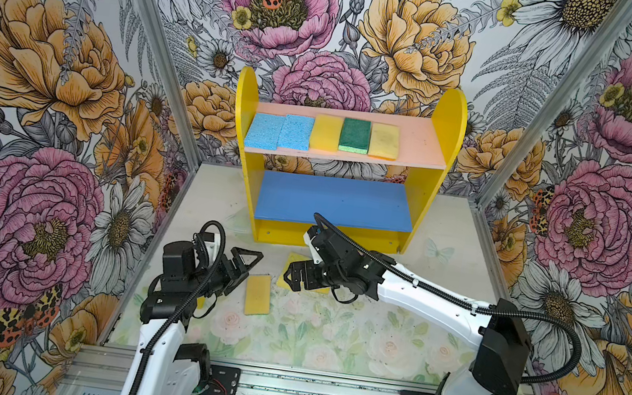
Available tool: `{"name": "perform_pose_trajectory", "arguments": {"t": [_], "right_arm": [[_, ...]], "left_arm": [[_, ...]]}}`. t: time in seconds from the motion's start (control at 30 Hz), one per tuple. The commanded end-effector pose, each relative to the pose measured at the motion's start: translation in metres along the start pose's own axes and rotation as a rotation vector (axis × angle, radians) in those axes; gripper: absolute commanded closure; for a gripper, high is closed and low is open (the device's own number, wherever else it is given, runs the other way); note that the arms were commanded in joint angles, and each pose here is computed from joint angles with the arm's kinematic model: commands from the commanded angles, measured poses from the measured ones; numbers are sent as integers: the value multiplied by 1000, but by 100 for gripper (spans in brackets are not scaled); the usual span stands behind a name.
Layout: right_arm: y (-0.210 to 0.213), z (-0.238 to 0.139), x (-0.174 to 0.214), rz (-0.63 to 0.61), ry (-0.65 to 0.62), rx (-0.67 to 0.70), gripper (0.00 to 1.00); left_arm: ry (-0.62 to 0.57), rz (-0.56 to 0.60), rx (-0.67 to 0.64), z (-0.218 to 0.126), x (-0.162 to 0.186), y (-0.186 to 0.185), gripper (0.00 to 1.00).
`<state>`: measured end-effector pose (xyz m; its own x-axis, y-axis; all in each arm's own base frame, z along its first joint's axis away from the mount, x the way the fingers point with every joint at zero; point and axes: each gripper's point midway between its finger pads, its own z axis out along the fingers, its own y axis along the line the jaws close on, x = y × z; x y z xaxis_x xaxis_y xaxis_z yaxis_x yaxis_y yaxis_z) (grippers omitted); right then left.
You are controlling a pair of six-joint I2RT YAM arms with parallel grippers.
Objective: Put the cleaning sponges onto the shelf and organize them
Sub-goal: 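Grasp the bright yellow sponge nearest the shelf with the right gripper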
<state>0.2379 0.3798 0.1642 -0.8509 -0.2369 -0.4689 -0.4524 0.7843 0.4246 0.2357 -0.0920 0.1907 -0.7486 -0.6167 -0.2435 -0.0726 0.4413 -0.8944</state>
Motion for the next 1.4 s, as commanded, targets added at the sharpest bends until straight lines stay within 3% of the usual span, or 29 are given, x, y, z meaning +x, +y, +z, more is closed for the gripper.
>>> {"name": "perform_pose_trajectory", "arguments": {"t": [0.0, 0.2, 0.43, 0.57, 0.77, 1.03, 1.37], "right_arm": [[-8, -12, -5, 21, -63, 20, 0], [-46, -13, 0, 105, -87, 87, 1], [-72, 12, 3, 195, -94, 55, 2], [-87, 32, 5, 241, -101, 27, 9], [-112, 58, 10, 308, -97, 19, 29], [-139, 76, 19, 384, -98, 55, 44], [-145, 97, 19, 378, -61, 66, 63]], "left_arm": [[17, 18, 28, 1, 3, -5, 1], [30, 14, 26, 3, 5, -4, 1], [34, 29, 23, 5, 10, -6, 1], [23, 42, 22, 4, 11, -8, 1], [48, 43, 0, 10, 18, -4, 1], [67, 53, -27, 17, 23, -1, 1], [58, 55, -43, 18, 22, 3, 1]]}}
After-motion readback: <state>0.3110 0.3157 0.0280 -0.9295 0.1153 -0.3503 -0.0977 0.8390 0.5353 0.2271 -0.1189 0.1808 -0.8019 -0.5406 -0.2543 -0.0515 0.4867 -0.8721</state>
